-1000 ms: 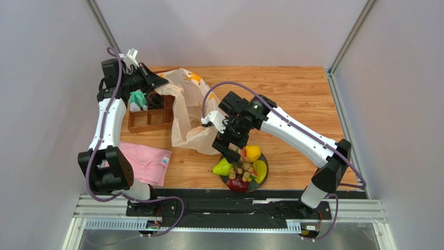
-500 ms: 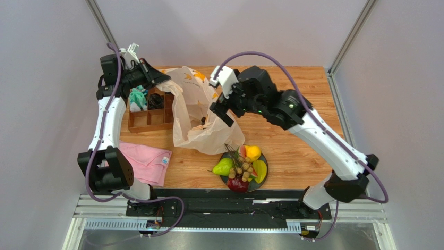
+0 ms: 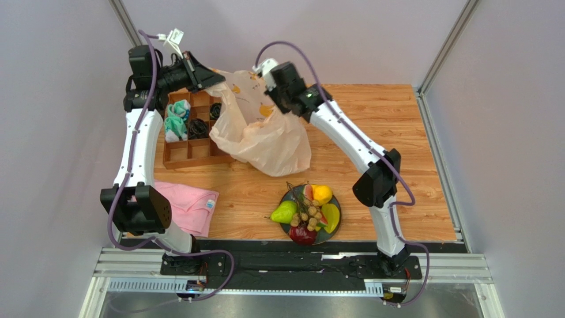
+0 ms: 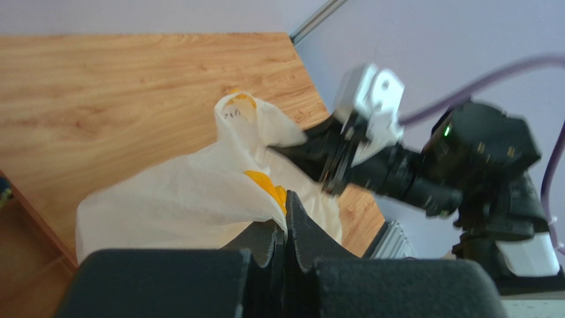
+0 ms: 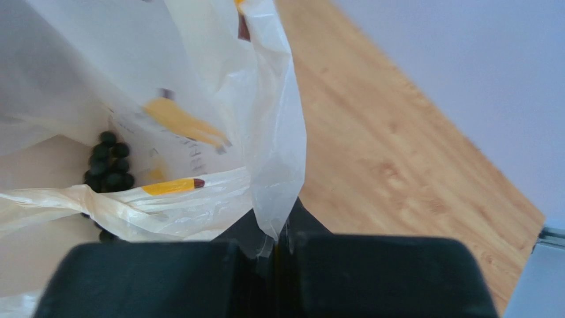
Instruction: Take the fake fruits out of the plastic bag
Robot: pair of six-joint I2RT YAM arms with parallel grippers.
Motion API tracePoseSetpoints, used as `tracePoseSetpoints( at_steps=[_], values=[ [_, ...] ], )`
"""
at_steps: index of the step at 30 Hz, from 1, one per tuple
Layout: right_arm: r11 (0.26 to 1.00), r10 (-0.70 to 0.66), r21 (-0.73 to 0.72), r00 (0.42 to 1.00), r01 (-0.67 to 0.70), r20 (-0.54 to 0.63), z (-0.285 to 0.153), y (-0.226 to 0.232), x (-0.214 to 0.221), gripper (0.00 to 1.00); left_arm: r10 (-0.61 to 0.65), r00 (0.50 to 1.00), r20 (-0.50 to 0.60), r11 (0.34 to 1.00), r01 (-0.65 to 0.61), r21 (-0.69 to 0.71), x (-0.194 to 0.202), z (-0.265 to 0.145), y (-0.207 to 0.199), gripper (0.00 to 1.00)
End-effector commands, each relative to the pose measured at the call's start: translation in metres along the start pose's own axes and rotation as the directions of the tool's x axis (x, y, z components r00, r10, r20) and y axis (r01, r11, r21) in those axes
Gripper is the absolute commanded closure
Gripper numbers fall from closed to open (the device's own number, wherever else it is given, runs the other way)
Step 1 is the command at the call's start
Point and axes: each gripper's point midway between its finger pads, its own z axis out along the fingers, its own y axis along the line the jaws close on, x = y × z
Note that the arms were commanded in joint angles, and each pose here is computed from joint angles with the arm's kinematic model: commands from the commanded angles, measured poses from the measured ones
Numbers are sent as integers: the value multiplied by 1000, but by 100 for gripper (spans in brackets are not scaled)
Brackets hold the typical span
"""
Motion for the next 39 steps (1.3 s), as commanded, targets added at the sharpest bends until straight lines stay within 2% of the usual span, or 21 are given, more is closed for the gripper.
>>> tracePoseSetpoints(
  at_steps=[1,3,5,6,10,11,12,13,15,16,18,19,20,23,26,27,29,30,32,35,39],
  values=[
    [995,58,51,912,-87,407,-110,-70,-109,100,243,957,157,957,-262,121,-52,-29,-83,100],
    [999,54,-24,871,-49,489,-133,-55,-118,100,315,927,204,917,-353,185,-54,-47,-122,100],
    [998,18,-60,862,15,507,-154,-32,-97,100,320,929,186,910,-356,213,-37,-55,-130,100],
    [996,0,-73,867,42,498,-158,-22,-86,100,340,921,189,900,-377,218,-26,-67,-144,100],
    [984,-30,-154,940,88,340,-150,23,6,94,282,958,48,940,-286,186,54,-81,-115,100],
    [979,-40,-182,968,87,247,-136,37,54,84,232,973,-2,958,-228,172,88,-82,-97,100],
    [979,-51,-183,978,89,203,-130,41,75,57,196,980,-35,971,-189,149,106,-80,-83,100],
    [980,-59,-178,983,90,174,-124,43,90,44,144,987,-70,987,-138,85,124,-79,-64,100],
    [983,-56,-170,992,75,115,-115,47,119,26,32,991,-129,999,-30,18,158,-72,-32,100],
    [981,-44,-185,993,65,113,-117,49,117,24,-22,989,-148,999,18,-28,171,-65,-19,100],
    [964,-6,-260,984,54,179,-133,56,82,17,-120,976,-181,992,111,-63,178,-51,-5,100],
    [962,3,-268,982,49,190,-140,57,71,12,-112,979,-170,994,107,-34,175,-43,-5,100],
    [953,15,-299,976,52,219,-148,62,57,0,-122,979,-161,992,119,-30,171,-39,-3,100],
    [943,18,-318,936,101,352,-178,67,0,0,-103,984,-146,994,98,-38,157,-33,-2,100],
    [894,-9,-400,901,201,433,-198,95,-28,10,-108,981,-163,994,104,-34,149,-29,-3,100],
    [860,-28,-446,895,248,444,-200,111,-27,20,-112,980,-162,994,108,-31,147,-28,-5,100],
    [798,-128,-489,892,352,433,-191,142,-14,31,-120,981,-156,993,117,-30,139,-25,-4,100],
    [767,-155,-517,891,380,426,-188,152,-7,45,-132,979,-156,991,129,-29,137,-24,-6,100],
    [709,-260,-552,890,439,374,-168,171,21,56,-132,979,-156,991,131,-21,129,-22,-9,100],
    [668,-408,-552,866,500,290,-137,173,53,67,-124,980,-156,992,125,-5,122,-22,-15,100],
    [675,-483,-544,856,499,186,-107,154,75,71,-130,979,-155,991,134,12,117,-21,-21,100]
  ],
)
